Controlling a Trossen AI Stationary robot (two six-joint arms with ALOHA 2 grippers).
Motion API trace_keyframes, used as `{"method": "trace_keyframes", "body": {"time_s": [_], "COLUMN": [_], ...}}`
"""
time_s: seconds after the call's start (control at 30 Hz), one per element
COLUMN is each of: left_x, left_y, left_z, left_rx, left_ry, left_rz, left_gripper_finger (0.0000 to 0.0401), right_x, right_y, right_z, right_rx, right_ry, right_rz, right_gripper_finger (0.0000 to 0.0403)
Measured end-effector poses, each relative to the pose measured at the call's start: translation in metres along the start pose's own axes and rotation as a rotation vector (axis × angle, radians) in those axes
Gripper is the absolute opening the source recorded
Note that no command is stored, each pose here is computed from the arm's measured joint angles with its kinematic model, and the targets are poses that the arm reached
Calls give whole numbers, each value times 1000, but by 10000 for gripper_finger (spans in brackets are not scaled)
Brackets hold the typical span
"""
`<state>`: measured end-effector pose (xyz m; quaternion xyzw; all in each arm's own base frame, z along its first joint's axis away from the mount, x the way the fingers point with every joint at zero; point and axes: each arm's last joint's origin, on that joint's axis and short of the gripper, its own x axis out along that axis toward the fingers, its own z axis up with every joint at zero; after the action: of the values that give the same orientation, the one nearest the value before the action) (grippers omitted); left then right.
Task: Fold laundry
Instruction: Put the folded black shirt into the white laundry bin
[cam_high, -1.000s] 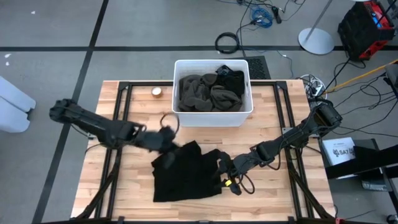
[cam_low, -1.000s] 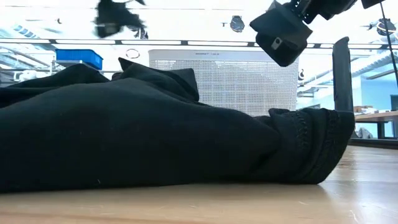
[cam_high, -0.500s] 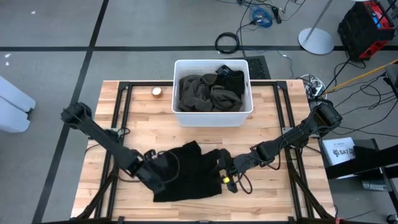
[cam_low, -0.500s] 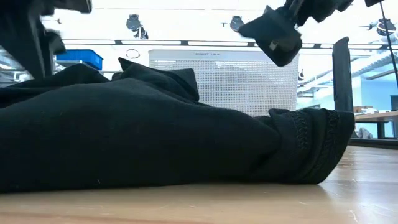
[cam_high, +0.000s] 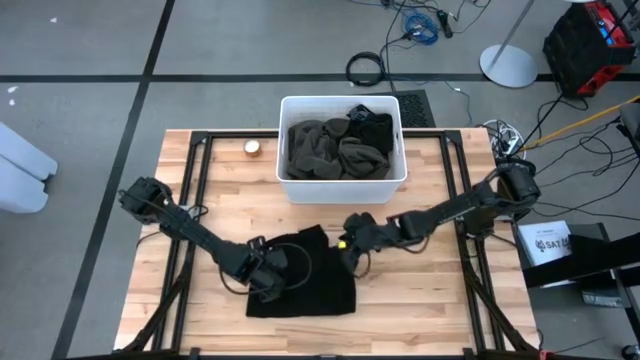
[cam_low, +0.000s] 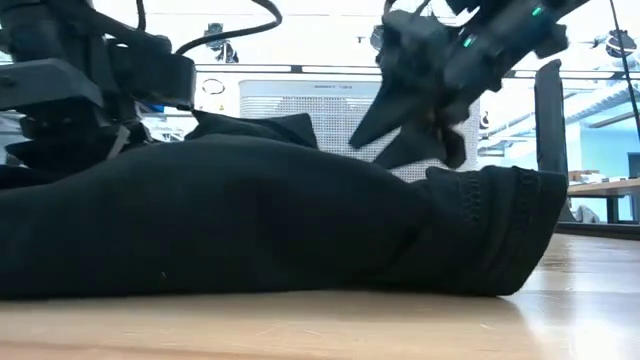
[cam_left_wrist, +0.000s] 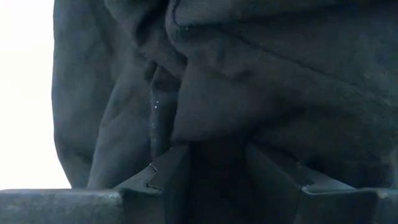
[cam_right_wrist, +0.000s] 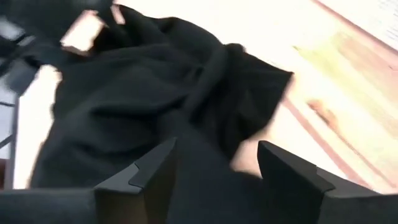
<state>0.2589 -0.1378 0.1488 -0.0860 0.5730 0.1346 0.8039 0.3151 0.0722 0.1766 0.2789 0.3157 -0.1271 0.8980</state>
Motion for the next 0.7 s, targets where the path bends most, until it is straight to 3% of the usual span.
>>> {"method": "trace_keyframes", "body": {"time_s": [0.2,0.3,0.53,0.7], "left_x": [0,0,0,0], "left_y": [3,2,2,2], "left_z": [2,2,2,5], "left_rx": [-11,-9,-9,5], "left_ry": [9,10,9,-6], "left_rz": [-4,-5,-9,-23], "left_gripper_finger": [164,164,164,164], "right_x": [23,31,42,63], "right_y": [-28,-27,-32,-37], "right_z": [10,9,4,-5], "right_rx": [47,28,54,107], "right_ry": [71,78,105,186], "right_rz": [-10,44,44,163], "right_gripper_finger": [244,266,291,295]}}
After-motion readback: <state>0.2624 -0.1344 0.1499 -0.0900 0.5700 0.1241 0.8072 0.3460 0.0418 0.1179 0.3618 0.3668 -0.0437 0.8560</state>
